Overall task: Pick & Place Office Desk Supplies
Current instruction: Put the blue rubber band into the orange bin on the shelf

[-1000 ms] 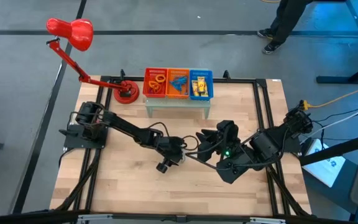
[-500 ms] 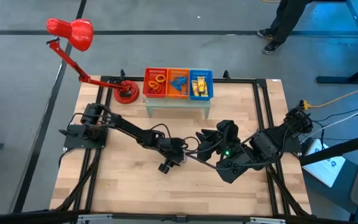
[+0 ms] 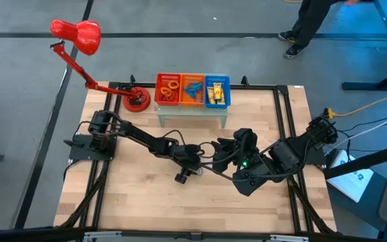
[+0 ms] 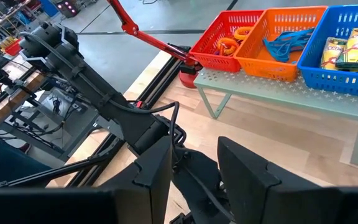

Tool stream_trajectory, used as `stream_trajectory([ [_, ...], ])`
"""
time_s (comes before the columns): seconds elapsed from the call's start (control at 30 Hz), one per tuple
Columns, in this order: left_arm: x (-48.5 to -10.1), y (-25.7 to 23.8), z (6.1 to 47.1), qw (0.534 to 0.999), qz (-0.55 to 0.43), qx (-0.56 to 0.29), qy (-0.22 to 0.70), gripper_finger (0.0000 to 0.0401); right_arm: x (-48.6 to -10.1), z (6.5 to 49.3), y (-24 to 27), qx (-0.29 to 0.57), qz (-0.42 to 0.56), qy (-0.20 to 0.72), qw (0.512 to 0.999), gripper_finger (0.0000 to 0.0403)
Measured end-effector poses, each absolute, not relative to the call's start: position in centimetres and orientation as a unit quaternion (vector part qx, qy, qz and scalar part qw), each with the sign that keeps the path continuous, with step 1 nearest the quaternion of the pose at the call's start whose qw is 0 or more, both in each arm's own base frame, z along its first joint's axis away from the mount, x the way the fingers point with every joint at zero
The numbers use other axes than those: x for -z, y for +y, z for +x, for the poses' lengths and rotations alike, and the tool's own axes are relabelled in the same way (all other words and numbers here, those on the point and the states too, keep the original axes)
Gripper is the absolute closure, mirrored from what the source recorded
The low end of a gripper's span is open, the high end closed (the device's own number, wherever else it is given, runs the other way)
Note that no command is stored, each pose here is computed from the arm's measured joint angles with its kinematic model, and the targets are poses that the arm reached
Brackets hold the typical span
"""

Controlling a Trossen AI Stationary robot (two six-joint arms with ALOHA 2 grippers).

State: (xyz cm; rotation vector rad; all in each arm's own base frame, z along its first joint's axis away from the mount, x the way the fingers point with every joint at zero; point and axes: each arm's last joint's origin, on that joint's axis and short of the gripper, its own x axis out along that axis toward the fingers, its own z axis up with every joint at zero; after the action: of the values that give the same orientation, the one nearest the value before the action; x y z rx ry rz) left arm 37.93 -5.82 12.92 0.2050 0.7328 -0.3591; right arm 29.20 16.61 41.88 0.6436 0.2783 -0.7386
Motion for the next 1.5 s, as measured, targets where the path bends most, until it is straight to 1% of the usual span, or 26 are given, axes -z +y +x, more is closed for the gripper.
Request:
stream_trajectory([
  [0.17, -12.9, -5.8, 37.9, 0.913, 0.1, 0.175, 0.355, 0.0242, -41.9, 29.2, 16.6, 0.354, 0.308, 0.133, 0.873, 0.027],
  [0.37, -11.4, -6.0, 38.1, 0.905, 0.087, 0.186, 0.374, 0.0242, -41.9, 29.2, 16.6, 0.354, 0.308, 0.133, 0.873, 0.027],
  [0.53, -10.3, -6.0, 38.2, 0.905, 0.065, 0.175, 0.383, 0.0242, -41.9, 29.2, 16.6, 0.351, 0.312, 0.138, 0.872, 0.027],
  [0.63, -10.2, -6.0, 38.3, 0.906, 0.06, 0.171, 0.382, 0.0251, -41.8, 29.2, 16.7, 0.348, 0.314, 0.143, 0.871, 0.027],
  [0.7, -10.2, -6.0, 38.3, 0.907, 0.061, 0.161, 0.385, 0.0265, -41.8, 29.2, 16.7, 0.348, 0.314, 0.143, 0.872, 0.027],
  [0.77, -10.1, -6.0, 38.2, 0.906, 0.062, 0.156, 0.389, 0.0288, -41.8, 29.2, 16.7, 0.348, 0.313, 0.144, 0.872, 0.027],
  [0.83, -10.1, -5.9, 38.2, 0.905, 0.062, 0.155, 0.391, 0.032, -41.8, 29.2, 16.7, 0.348, 0.312, 0.144, 0.872, 0.027],
  [0.93, -10.0, -5.9, 38.2, 0.905, 0.061, 0.154, 0.393, 0.0378, -41.8, 29.2, 16.7, 0.348, 0.311, 0.144, 0.873, 0.027],
  [0.97, -10.0, -6.0, 38.2, 0.905, 0.059, 0.153, 0.394, 0.0388, -41.8, 29.2, 16.7, 0.348, 0.311, 0.145, 0.873, 0.027],
  [1.07, -10.0, -6.0, 38.2, 0.906, 0.032, 0.149, 0.395, 0.0395, -41.8, 29.2, 16.7, 0.348, 0.309, 0.145, 0.873, 0.027],
  [1.27, -12.6, -6.4, 38.2, 0.92, -0.032, 0.165, 0.354, 0.0398, -41.8, 29.2, 16.7, 0.348, 0.308, 0.144, 0.873, 0.027],
  [1.37, -16.0, -6.2, 38.2, 0.942, -0.049, 0.153, 0.294, 0.0398, -41.8, 29.2, 16.7, 0.348, 0.305, 0.145, 0.874, 0.027],
  [1.5, -20.5, -5.1, 37.5, 0.967, -0.036, 0.098, 0.232, 0.0398, -41.8, 29.2, 16.7, 0.348, 0.305, 0.145, 0.875, 0.027],
])
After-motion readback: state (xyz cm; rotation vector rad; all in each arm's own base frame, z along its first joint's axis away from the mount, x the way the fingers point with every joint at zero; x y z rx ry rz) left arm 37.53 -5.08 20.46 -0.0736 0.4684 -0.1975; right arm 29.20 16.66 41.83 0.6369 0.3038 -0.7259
